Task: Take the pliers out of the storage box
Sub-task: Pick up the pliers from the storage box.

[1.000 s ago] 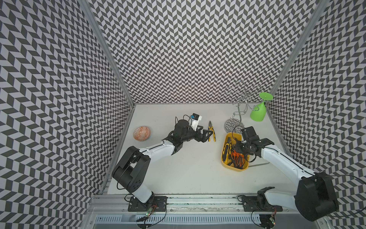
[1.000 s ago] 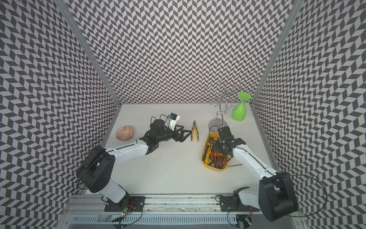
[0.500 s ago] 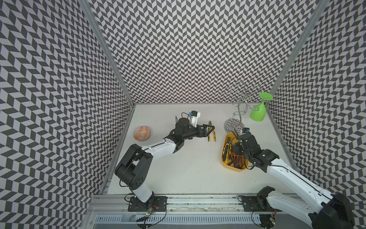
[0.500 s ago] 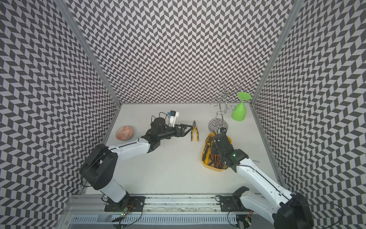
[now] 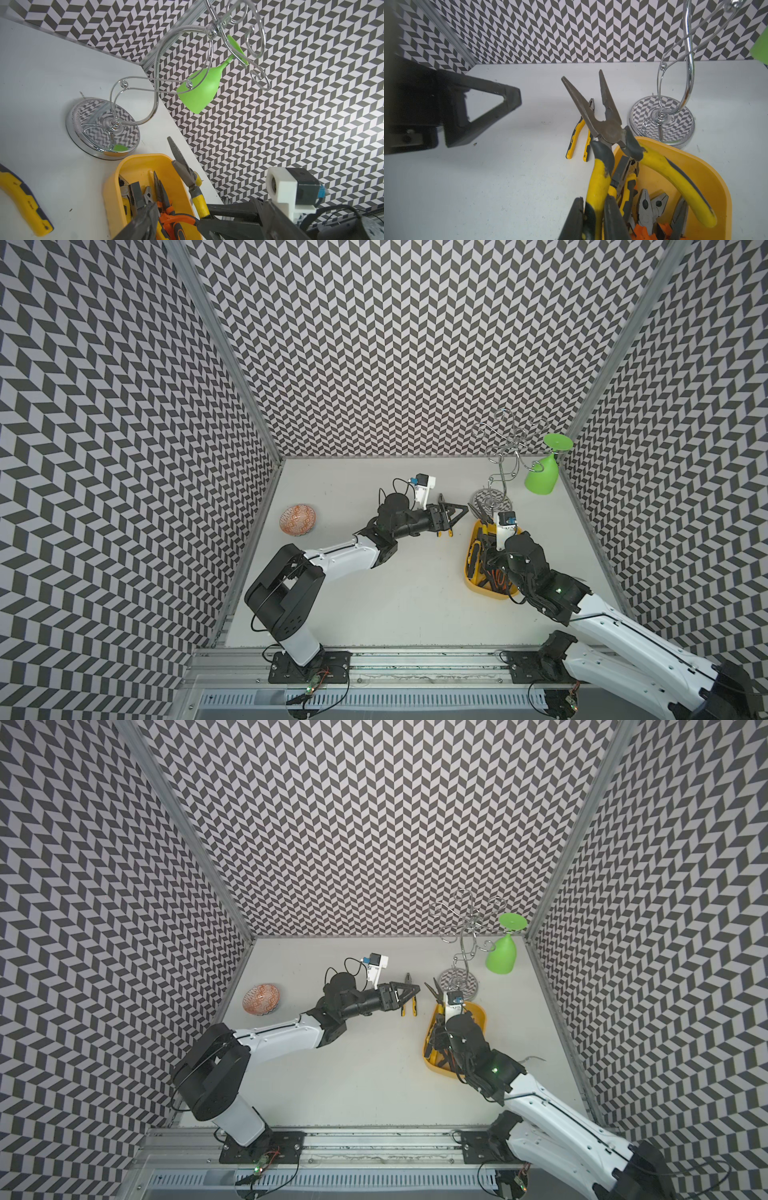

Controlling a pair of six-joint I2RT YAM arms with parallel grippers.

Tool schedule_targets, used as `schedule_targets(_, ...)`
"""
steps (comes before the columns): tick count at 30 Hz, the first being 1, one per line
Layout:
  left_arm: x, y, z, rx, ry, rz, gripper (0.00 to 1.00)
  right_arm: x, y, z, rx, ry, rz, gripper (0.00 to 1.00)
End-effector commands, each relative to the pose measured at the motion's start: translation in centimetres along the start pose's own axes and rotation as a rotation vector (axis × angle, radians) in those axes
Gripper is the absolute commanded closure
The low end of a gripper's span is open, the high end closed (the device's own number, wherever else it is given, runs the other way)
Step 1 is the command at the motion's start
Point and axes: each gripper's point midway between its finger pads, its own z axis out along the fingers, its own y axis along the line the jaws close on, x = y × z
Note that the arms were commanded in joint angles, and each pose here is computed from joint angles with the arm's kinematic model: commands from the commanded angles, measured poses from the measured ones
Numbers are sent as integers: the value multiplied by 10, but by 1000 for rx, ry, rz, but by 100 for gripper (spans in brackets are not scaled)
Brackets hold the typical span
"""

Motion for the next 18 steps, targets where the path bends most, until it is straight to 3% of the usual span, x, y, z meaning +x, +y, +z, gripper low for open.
schedule_targets(1,-8,-14,14,20,-28,10,22,-51,17,-10,-54,-176,47,100)
schedule_targets(8,-1,-25,38,99,36,-110,36,-58,36,-16,-129,-238,9,100)
schedule_targets(18,-2,-17,46,74,35,-157,65,-58,39,-18,-137,-252,-27,100)
